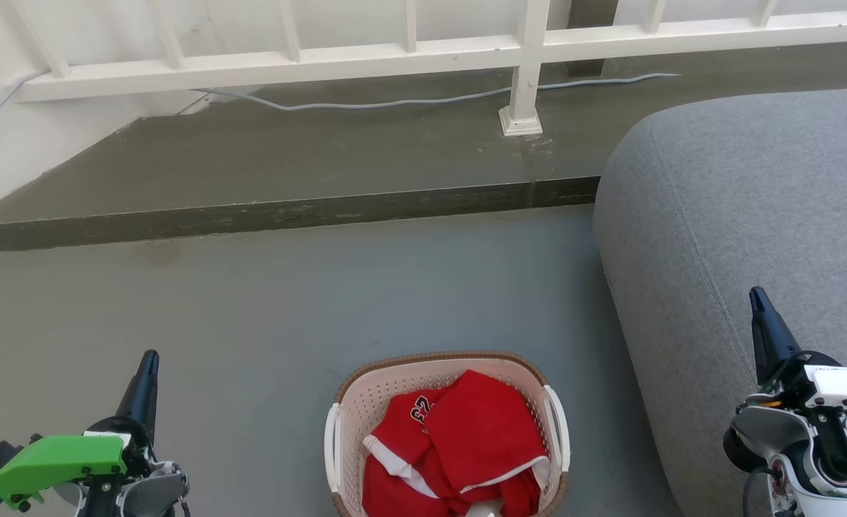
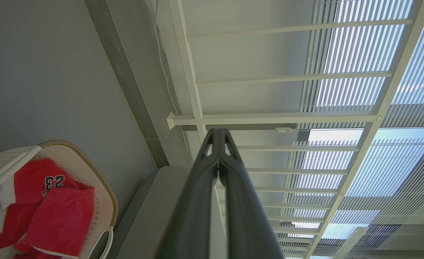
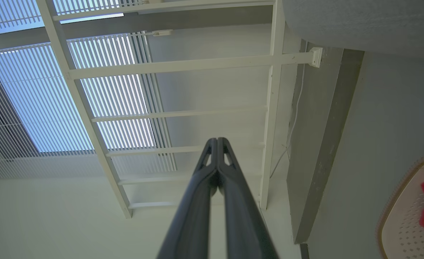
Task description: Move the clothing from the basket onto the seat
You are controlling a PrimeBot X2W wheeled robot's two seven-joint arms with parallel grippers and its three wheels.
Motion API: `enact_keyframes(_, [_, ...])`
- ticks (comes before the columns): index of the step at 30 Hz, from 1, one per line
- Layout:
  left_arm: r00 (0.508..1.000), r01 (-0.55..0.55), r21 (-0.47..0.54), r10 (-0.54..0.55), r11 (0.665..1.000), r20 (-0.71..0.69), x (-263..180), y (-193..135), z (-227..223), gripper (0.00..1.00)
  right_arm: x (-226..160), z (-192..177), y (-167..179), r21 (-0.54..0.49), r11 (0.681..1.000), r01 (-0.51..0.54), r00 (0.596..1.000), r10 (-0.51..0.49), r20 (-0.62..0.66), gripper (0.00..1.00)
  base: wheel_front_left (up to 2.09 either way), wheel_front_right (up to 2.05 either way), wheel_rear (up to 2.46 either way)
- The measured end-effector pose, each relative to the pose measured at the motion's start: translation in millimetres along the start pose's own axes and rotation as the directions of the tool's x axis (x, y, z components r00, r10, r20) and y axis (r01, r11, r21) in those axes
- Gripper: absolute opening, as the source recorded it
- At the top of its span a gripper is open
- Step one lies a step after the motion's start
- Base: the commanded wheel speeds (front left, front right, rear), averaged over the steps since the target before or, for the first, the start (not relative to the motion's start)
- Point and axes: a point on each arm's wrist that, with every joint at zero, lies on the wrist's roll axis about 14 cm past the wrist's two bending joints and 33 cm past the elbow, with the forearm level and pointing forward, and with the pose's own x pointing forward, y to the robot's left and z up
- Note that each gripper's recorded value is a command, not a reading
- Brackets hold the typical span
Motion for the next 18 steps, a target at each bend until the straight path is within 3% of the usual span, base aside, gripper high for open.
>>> enact_keyframes(3, [1.0,0.0,0.0,0.0,1.0,0.0,0,0,0,0.0,0,0,0,0.0,1.0,0.0,1.0,0.0,0.0,0.0,0.0,0.0,0.0])
enact_keyframes(4, [1.0,0.0,0.0,0.0,1.0,0.0,0,0,0,1.0,0,0,0,0.0,1.0,0.0,1.0,0.0,0.0,1.0,0.0,0.0,0.0])
enact_keyframes(9, [0.998,-0.068,-0.018,0.068,0.998,-0.004,-9,23,-5,1.0,-10,-4,-24,0.019,0.997,0.072,0.997,-0.072,0.0,1.0,0.0,0.0,0.0])
enact_keyframes(18, [0.999,-0.048,-0.015,0.048,0.999,-0.004,-8,17,-7,1.0,-11,0,-22,-0.013,0.998,0.066,0.998,-0.066,0.017,1.0,0.0,0.0,0.0])
